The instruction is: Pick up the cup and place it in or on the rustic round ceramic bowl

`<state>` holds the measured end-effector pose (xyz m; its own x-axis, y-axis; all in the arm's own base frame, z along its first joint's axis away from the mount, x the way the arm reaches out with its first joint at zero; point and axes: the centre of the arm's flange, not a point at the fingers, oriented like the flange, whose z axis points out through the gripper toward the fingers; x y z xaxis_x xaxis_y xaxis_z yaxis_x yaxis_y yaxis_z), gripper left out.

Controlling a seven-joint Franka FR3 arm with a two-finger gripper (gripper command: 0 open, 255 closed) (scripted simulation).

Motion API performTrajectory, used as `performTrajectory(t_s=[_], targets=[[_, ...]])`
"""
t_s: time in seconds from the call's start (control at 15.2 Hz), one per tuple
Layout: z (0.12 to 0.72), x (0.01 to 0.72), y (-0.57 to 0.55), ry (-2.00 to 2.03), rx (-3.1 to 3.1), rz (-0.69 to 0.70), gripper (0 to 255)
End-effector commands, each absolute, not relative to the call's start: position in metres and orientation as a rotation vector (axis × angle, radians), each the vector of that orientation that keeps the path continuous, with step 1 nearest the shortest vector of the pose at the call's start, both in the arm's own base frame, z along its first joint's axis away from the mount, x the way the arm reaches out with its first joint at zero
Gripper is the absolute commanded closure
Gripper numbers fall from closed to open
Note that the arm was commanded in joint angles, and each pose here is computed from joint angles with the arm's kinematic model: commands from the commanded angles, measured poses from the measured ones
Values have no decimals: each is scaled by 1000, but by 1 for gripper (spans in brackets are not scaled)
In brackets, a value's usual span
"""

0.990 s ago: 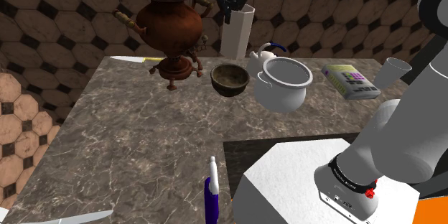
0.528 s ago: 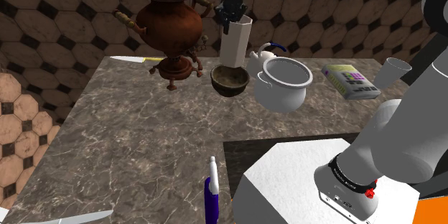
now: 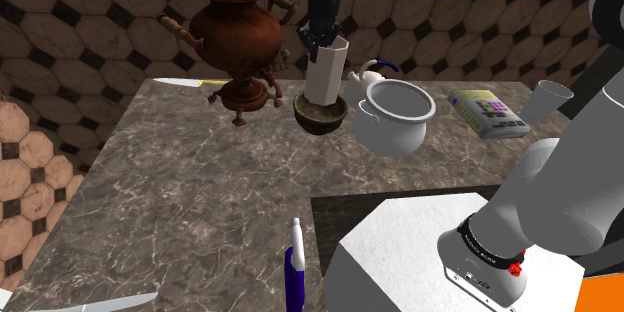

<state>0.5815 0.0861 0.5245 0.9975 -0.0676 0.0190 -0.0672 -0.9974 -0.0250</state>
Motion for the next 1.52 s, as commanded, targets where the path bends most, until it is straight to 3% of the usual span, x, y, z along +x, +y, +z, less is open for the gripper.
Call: performTrajectory(t_s=[0.0,0.79,0.86,1.19,1.45], targets=[[515,582,85,105,-3115,-33,255],[491,582,85,105,-3115,-33,255],[491,582,85,105,-3115,-33,0],[491,582,85,105,-3115,-33,0],[541,581,84,105,-3115,-33,0]])
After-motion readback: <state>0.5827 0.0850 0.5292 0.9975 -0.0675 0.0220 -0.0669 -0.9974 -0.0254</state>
